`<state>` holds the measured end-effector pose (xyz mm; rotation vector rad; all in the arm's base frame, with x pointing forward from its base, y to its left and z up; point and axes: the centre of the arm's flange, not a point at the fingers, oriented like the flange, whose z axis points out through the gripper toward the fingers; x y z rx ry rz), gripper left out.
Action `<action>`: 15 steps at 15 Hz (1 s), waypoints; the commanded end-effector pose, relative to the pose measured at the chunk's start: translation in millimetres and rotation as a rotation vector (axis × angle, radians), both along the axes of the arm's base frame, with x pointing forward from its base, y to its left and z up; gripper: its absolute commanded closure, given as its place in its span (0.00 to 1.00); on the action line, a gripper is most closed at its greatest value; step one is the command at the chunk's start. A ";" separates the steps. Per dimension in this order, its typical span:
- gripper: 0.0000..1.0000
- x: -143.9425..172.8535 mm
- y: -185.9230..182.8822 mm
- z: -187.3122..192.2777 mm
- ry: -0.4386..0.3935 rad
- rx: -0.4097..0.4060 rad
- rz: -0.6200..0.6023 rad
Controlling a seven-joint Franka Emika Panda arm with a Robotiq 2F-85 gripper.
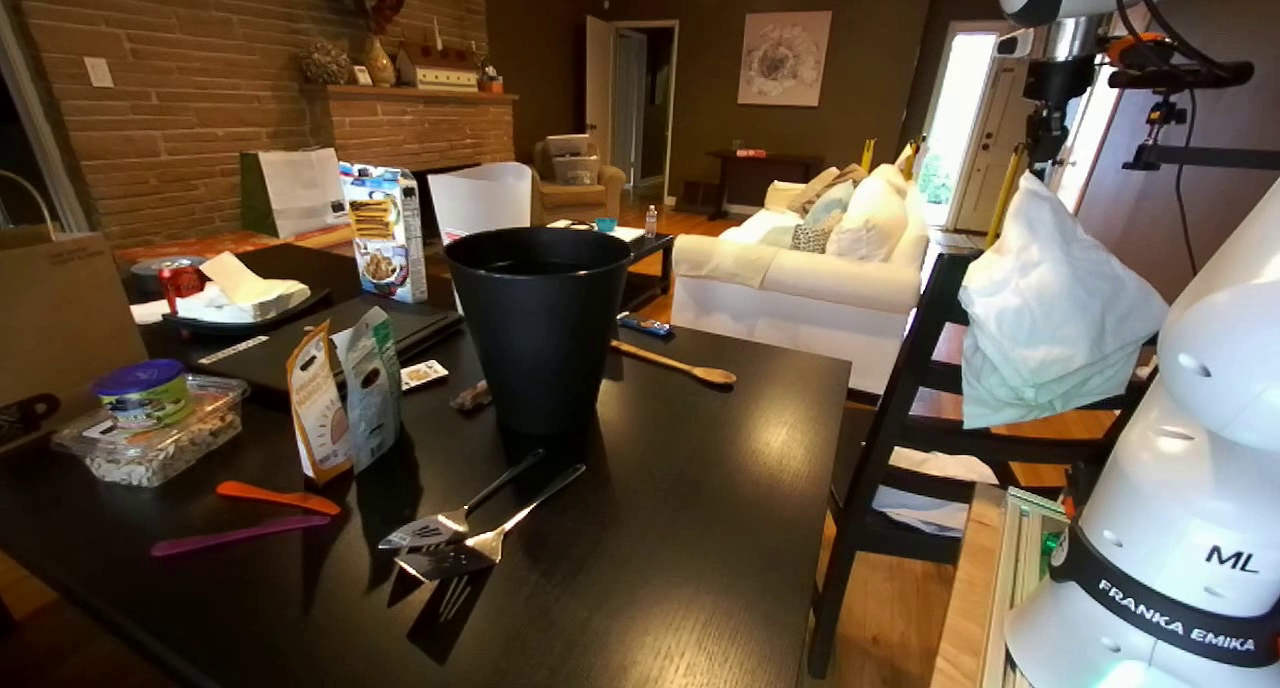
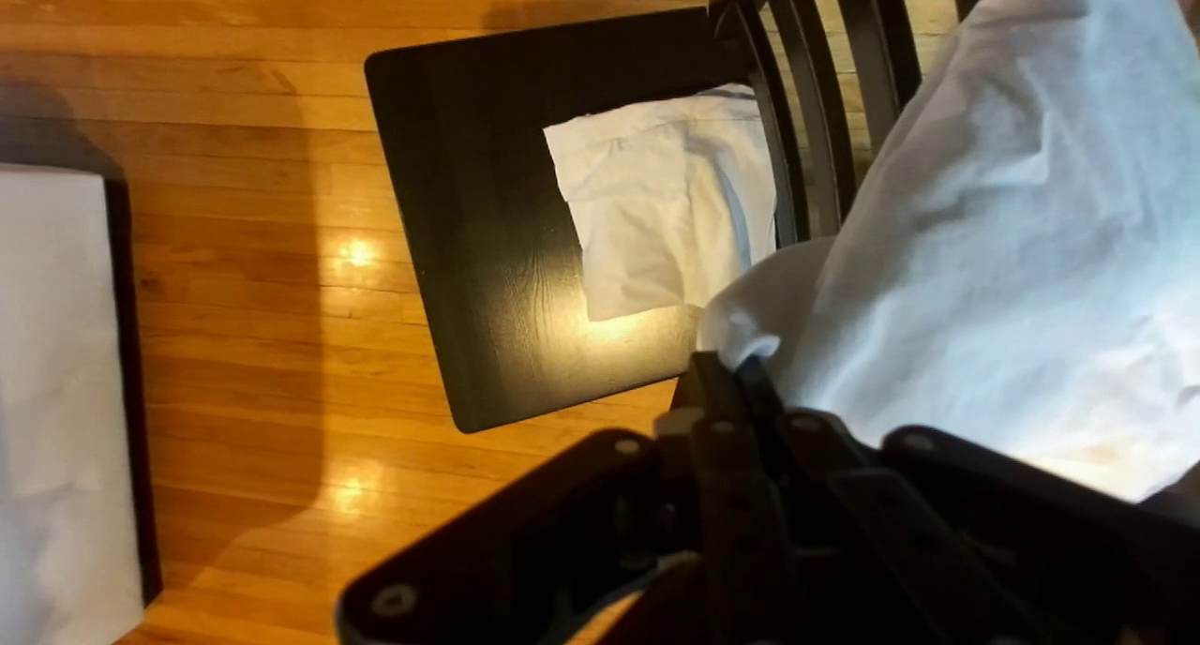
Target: Put the white cloths on the backrest of the chair
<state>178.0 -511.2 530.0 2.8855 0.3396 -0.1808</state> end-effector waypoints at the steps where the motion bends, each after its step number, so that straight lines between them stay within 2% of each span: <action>1: 0.99 1.7 -2.9 2.8 0.018 0.002 0.009; 2: 0.88 2.4 -2.1 2.7 0.020 0.007 0.010; 3: 0.72 3.1 -1.9 2.9 0.022 0.009 0.011; 13: 0.04 14.1 9.5 9.6 0.012 0.008 0.029; 15: 0.00 17.9 17.5 17.0 0.002 0.025 0.020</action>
